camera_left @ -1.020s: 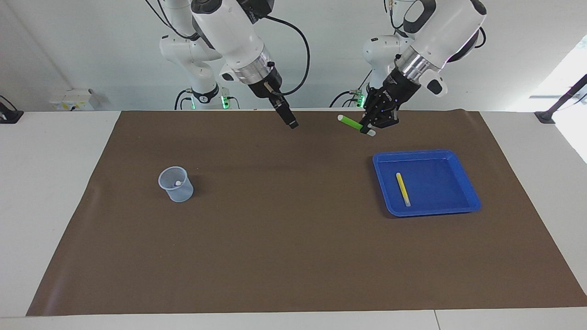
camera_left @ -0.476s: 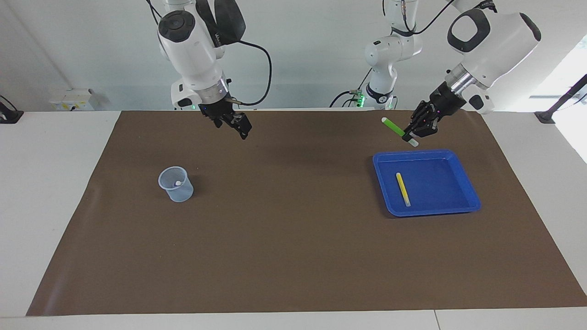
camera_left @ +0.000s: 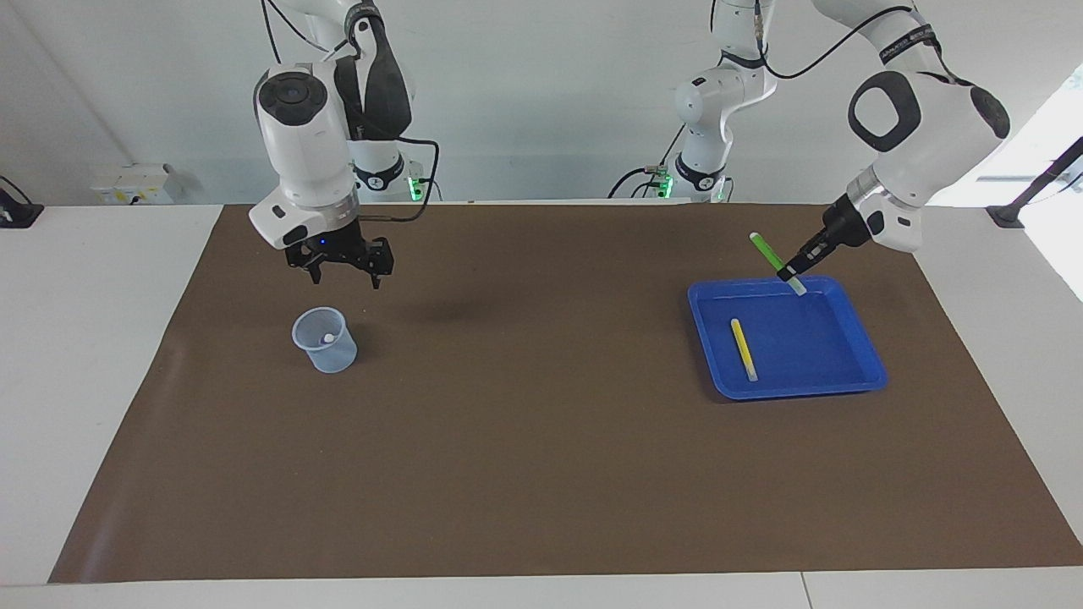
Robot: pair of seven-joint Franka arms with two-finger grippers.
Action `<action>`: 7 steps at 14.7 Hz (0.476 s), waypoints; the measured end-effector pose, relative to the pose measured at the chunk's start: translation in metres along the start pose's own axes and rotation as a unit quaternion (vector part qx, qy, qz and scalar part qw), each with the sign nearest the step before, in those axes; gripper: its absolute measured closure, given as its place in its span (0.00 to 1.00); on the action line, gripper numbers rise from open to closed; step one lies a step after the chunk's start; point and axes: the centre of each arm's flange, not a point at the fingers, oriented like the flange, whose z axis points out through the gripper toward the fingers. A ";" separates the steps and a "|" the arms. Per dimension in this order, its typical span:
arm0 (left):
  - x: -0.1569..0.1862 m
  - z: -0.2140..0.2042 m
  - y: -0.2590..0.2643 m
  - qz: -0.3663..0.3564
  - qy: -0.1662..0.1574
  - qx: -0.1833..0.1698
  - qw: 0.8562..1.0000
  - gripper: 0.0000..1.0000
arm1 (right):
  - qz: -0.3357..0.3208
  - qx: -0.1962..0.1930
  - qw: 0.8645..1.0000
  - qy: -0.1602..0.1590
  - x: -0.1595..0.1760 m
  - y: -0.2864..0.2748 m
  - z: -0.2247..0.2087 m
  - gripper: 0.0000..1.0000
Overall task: Right arm passes pens to left for tray arrangement
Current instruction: 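Lower the green pen into the blue tray and open the left gripper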
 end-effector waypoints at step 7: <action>0.057 0.082 -0.015 0.169 0.015 0.091 0.981 0.81 | -0.159 -0.027 0.986 0.039 0.017 0.024 0.073 0.00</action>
